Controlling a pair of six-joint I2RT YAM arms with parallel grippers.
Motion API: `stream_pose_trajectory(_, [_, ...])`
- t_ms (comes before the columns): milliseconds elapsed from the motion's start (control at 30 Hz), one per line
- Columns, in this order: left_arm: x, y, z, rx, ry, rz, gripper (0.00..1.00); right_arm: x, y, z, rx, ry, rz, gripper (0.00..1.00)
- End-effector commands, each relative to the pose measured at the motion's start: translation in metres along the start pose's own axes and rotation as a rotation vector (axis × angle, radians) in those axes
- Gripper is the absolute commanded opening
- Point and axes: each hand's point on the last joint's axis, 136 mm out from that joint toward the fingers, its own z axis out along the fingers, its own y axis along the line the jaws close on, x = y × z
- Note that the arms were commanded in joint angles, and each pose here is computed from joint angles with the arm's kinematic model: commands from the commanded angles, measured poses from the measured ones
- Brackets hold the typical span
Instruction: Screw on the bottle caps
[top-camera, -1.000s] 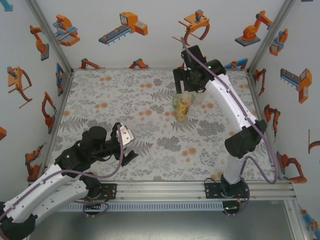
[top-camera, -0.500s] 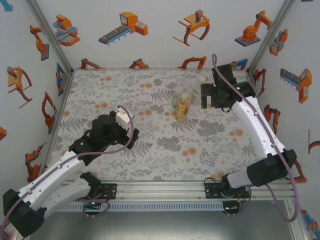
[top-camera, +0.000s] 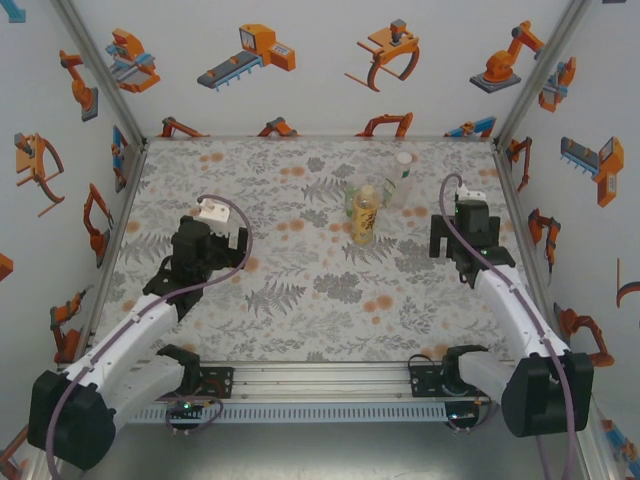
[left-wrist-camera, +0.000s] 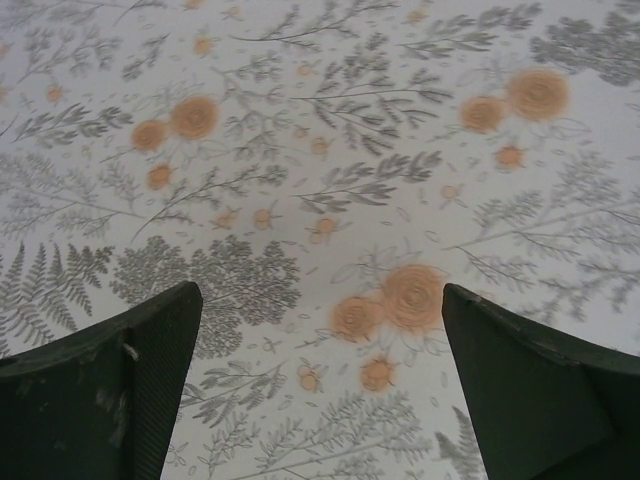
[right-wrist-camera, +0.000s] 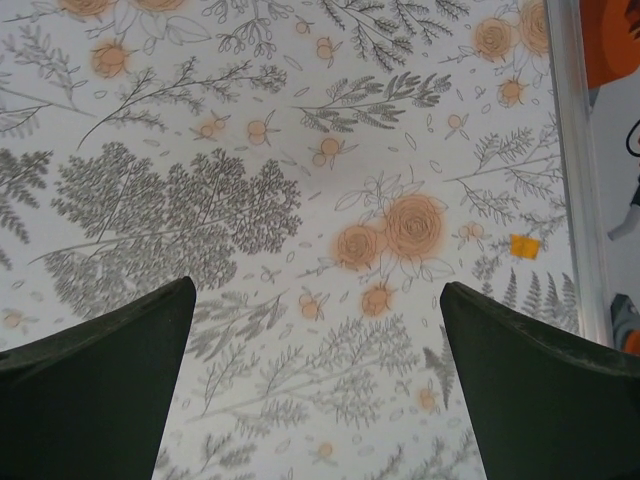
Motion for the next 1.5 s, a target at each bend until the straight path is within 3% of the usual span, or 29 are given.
stream_pose_trajectory(0, [-0.008, 0.019, 0.009, -0.067, -0.074, -0.016, 0.97, -0.033, 0.002, 0.008, -0.019, -0.219, 0.027, 0.99])
stream_pose_trajectory(333, [0.029, 0.048, 0.034, -0.106, -0.154, -0.116, 0.97, -0.016, -0.003, 0.048, -0.046, -0.304, 0.114, 0.99])
stream_pose_trajectory(633, [0.038, 0.056, 0.064, -0.095, -0.146, -0.086, 0.97, -0.005, -0.01, 0.079, -0.061, -0.36, 0.219, 0.99])
stream_pose_trajectory(733, [0.047, 0.066, 0.072, -0.097, -0.14, -0.135, 0.97, 0.002, -0.005, 0.088, -0.077, -0.369, 0.216, 0.99])
stream_pose_trajectory(933, [0.06, 0.067, 0.086, -0.09, -0.135, -0.147, 0.97, 0.001, 0.001, 0.089, -0.107, -0.371, 0.198, 0.99])
stream_pose_trajectory(1133, [0.065, 0.082, 0.096, -0.125, -0.052, -0.206, 0.97, 0.001, 0.001, 0.089, -0.104, -0.366, 0.197, 0.99])
stream_pose_trajectory(1467, [0.066, 0.086, 0.097, -0.141, -0.045, -0.222, 0.97, 0.0, 0.002, 0.089, -0.109, -0.366, 0.194, 0.99])
